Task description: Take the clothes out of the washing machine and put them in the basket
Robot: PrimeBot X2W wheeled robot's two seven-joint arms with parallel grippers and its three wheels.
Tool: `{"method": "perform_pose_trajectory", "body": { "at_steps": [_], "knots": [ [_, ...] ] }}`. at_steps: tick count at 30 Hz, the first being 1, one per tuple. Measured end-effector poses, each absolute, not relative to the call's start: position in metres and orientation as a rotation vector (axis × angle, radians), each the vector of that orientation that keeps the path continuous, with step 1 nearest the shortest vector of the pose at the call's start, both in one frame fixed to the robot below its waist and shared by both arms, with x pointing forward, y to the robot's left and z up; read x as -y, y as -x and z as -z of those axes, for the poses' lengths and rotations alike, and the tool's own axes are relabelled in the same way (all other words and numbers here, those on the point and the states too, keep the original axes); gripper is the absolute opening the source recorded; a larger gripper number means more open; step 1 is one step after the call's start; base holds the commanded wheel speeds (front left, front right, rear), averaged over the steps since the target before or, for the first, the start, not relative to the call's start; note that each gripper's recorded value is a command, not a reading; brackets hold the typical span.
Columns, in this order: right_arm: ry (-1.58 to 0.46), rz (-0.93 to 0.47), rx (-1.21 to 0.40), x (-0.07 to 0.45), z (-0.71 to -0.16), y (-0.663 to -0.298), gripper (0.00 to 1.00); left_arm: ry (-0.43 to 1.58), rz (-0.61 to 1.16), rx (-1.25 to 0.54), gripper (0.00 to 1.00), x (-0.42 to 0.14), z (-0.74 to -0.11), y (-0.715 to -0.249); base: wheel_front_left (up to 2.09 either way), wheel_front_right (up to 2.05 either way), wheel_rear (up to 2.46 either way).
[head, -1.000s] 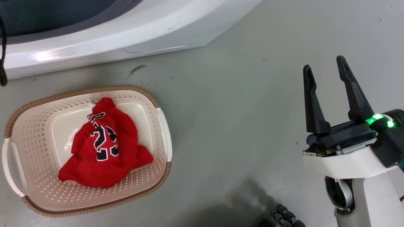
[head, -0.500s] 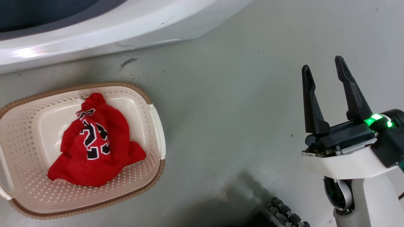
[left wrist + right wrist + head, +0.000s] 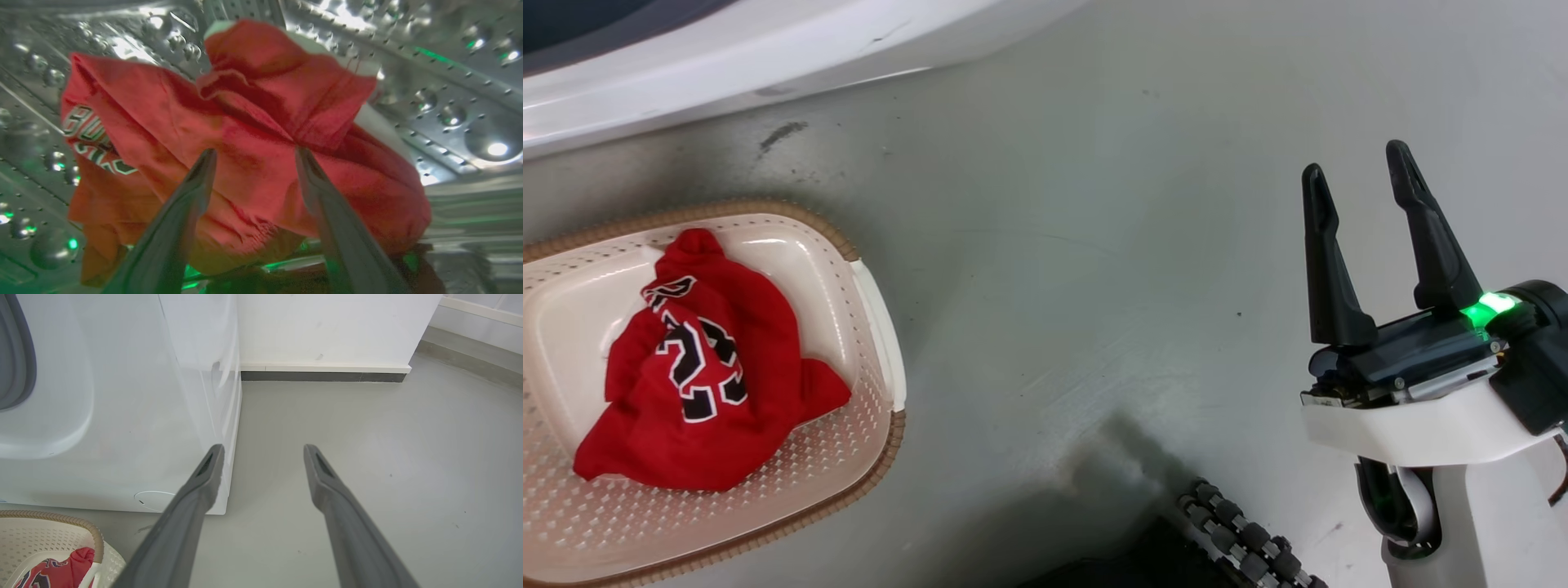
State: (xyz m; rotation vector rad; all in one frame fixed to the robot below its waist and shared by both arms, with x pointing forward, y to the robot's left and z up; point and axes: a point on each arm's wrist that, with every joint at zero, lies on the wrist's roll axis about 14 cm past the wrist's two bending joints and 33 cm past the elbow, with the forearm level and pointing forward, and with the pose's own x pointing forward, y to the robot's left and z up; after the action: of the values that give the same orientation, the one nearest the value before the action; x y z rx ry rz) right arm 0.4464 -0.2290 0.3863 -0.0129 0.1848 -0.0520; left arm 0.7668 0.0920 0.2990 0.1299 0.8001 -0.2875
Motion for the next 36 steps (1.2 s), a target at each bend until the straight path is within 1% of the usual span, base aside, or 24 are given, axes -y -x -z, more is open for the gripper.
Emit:
{"method": "perform_pose_trajectory", "body": {
  "at_steps": [6, 15, 16, 17, 25, 32, 36],
  "knots": [
    [0.019, 0.067, -0.196, 0.234, -0.384, -0.444, 1.00, -0.141, 0.285, -0.857, 1.00, -0.090, -0.281, -0.762, 0.00, 0.00, 0.00],
    [0.017, 0.066, -0.201, 0.234, -0.382, -0.444, 1.00, -0.170, 0.278, -0.874, 1.00, -0.094, -0.277, -0.762, 0.00, 0.00, 0.00],
    [0.016, 0.065, -0.200, 0.233, -0.382, -0.445, 1.00, -0.172, 0.278, -0.876, 0.18, -0.094, -0.277, -0.761, 0.00, 0.00, 0.00],
    [0.016, 0.065, -0.199, 0.233, -0.382, -0.445, 1.00, -0.172, 0.277, -0.878, 0.00, -0.095, -0.276, -0.761, 0.00, 0.00, 0.00],
    [0.016, 0.059, -0.184, 0.232, -0.386, -0.447, 1.00, -0.185, 0.276, -0.799, 0.00, -0.092, -0.285, -0.763, 0.00, 0.00, 0.00],
    [0.016, 0.041, -0.143, 0.226, -0.400, -0.450, 1.00, -0.166, 0.276, -0.657, 0.00, -0.093, -0.328, -0.772, 0.00, 0.00, 0.00],
    [0.018, 0.026, -0.116, 0.222, -0.409, -0.453, 1.00, -0.153, 0.286, -0.618, 0.00, -0.092, -0.350, -0.769, 0.00, 0.00, 0.00]
  ]
}}
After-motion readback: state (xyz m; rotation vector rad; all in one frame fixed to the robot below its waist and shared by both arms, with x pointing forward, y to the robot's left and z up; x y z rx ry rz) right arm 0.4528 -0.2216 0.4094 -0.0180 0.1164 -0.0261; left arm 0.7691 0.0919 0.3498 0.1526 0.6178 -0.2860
